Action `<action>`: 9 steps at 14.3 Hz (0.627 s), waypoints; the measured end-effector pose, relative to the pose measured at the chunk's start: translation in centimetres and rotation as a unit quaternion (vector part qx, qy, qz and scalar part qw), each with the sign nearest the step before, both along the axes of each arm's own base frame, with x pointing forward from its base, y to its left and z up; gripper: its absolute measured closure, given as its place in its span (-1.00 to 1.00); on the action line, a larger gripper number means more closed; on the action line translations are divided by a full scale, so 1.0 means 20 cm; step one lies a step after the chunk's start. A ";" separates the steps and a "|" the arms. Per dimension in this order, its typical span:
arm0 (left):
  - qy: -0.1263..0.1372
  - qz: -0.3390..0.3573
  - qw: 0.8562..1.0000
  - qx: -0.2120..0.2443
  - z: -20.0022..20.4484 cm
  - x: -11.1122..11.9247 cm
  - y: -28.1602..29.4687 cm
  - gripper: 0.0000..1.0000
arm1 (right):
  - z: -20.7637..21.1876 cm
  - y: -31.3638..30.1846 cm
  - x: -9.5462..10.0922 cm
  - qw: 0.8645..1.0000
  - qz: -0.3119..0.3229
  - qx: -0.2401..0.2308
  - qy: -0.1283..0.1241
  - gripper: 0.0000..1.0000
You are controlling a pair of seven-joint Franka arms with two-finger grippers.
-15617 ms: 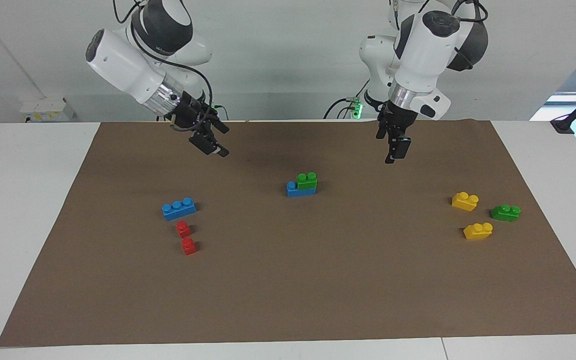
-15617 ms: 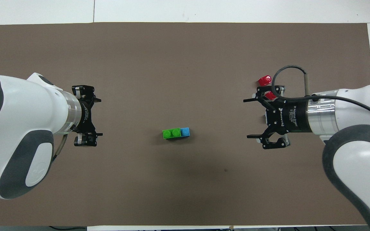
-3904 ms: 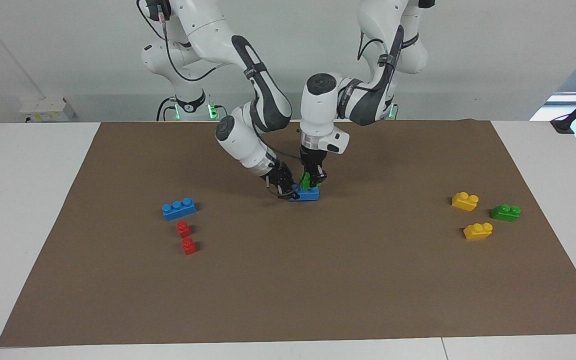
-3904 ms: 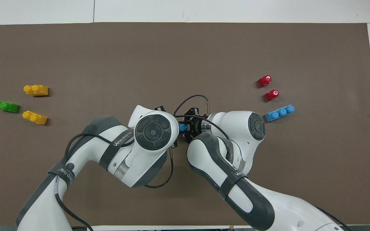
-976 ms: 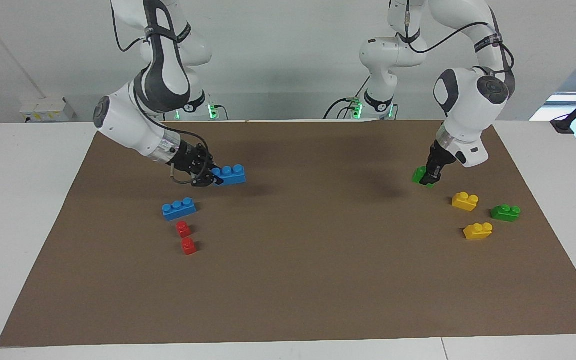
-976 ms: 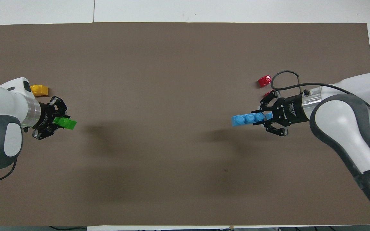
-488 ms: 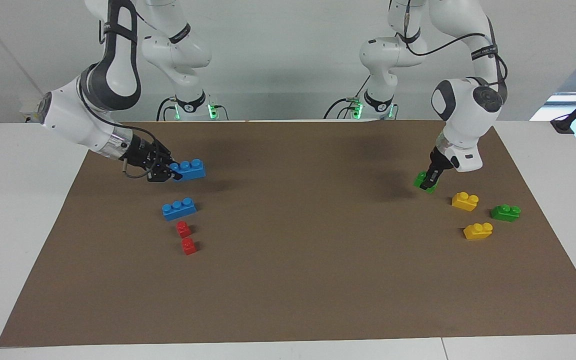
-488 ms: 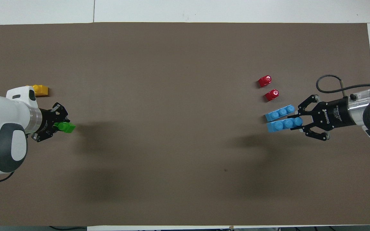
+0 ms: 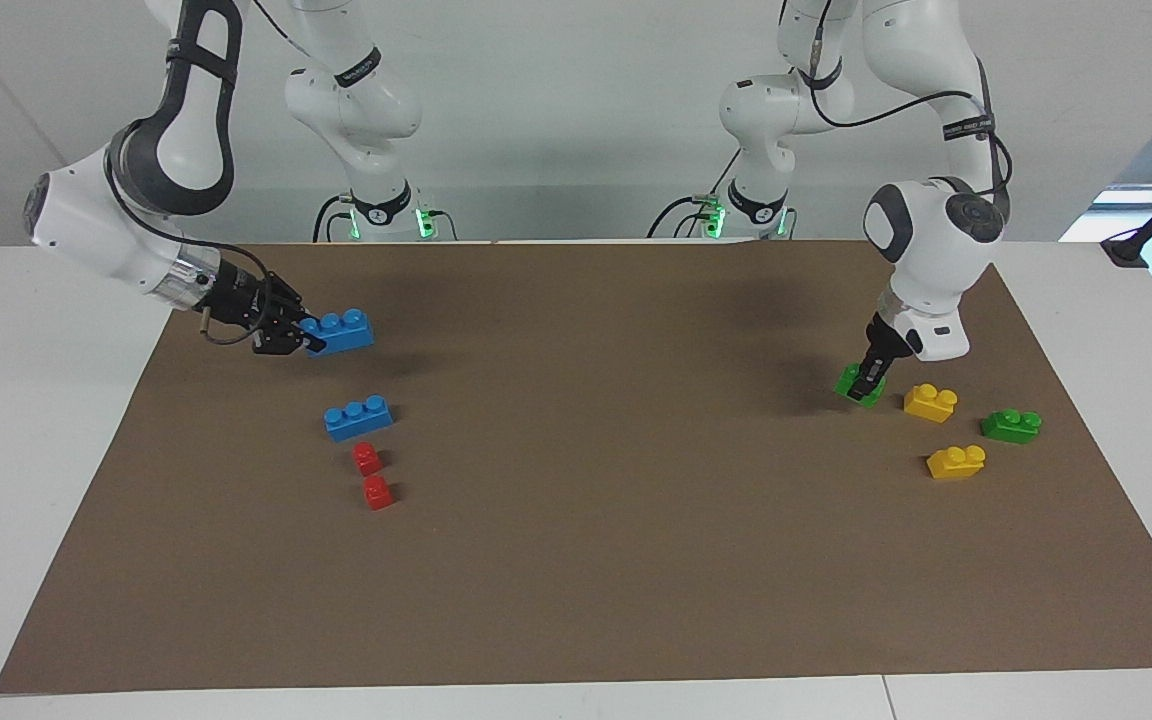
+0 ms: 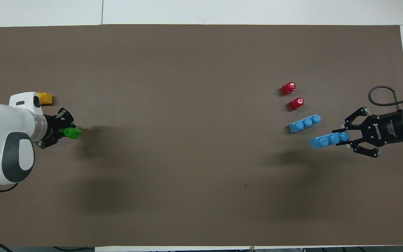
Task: Remove green block with left arm and hold with right
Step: 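Lower the blue brick near the blue bricks while the left gripper lowers green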
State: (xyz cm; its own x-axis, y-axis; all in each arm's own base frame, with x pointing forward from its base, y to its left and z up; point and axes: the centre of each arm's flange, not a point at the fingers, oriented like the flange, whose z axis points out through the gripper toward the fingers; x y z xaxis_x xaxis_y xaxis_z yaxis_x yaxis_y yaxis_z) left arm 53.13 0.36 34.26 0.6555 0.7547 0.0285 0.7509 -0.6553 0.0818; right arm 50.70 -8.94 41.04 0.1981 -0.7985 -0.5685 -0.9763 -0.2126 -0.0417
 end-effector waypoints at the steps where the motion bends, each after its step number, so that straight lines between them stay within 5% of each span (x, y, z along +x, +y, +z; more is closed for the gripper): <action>1: -0.001 -0.005 1.000 0.001 -0.02 0.01 0.00 0.30 | -0.01 -0.01 0.00 1.000 0.004 0.001 -0.003 0.30; 9: -0.001 -0.031 1.000 0.003 -0.13 0.03 0.00 0.30 | -0.12 -0.04 -0.04 0.999 0.024 -0.007 -0.030 0.30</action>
